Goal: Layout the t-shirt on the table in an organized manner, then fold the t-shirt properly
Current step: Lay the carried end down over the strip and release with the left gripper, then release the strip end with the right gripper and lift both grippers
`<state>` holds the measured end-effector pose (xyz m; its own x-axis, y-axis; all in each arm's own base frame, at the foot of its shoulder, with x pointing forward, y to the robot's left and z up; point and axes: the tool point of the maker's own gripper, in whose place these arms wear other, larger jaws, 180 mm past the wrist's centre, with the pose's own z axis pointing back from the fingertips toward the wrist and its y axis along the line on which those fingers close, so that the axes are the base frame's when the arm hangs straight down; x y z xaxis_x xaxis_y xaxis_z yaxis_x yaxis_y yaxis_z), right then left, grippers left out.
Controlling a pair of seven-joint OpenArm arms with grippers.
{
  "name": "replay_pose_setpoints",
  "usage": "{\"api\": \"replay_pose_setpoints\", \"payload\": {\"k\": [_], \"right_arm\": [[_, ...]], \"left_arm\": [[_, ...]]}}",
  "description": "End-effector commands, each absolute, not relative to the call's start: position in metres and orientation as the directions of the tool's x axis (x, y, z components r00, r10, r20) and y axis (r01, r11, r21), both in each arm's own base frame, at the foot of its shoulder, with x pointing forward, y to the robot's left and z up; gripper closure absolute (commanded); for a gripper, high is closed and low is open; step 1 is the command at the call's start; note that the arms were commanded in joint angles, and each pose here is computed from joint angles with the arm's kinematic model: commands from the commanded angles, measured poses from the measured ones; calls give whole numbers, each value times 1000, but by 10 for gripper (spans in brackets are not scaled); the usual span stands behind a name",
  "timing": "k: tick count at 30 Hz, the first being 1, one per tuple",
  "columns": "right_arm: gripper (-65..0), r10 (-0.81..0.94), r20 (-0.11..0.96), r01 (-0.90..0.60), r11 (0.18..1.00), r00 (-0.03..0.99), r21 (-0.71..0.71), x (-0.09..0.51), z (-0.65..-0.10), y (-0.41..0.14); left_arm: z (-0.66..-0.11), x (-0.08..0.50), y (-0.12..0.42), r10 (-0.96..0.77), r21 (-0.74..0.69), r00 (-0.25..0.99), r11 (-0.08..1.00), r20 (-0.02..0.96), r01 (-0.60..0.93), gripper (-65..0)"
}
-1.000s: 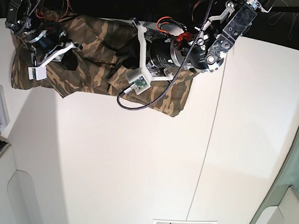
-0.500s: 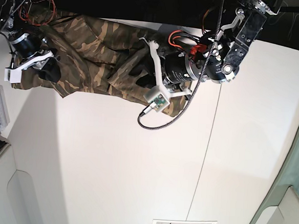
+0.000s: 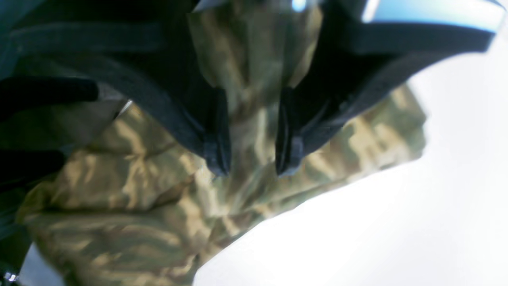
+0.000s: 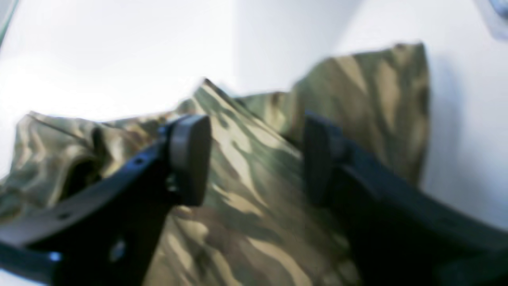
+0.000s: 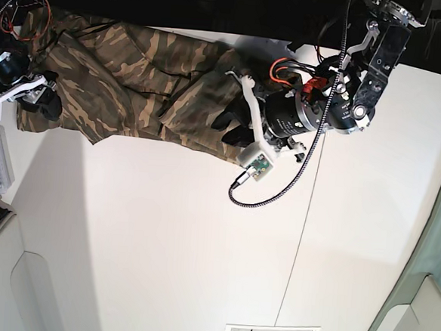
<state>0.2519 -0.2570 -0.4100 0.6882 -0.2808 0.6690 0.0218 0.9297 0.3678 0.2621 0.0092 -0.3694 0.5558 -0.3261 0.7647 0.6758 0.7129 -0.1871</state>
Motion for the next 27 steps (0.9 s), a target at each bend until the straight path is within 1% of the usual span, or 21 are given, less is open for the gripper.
{"api": "replay_pose_setpoints", "payload": {"k": [1,6,9,17,20,27], "right_arm": [[-378,-271,700,12,936,661,352,260,-397,-266],[-378,-243,678,29,950,694,312,254,-402,-279],[-378,-250,663,42,949,706,314,250,-408,-282],[-378,-273,630,72,943,728,325,242,-422,-286],[-378,-263,627,78,949,733,307,240,-421,-295],[-378,-250,605,93,956,756,279,232,-417,-314]], "left_arm": [[-357,270,11,-308,-175,524,710,794,682,-226],[-353,283,38,-279,-156,535,761,797,629,-226],[-351,289,49,-258,-158,545,783,798,602,-226],[-357,283,55,-255,-167,566,792,784,588,-226],[-362,278,62,-246,-172,584,806,774,566,-226],[-372,269,108,-187,-169,631,872,752,460,-226]]}}
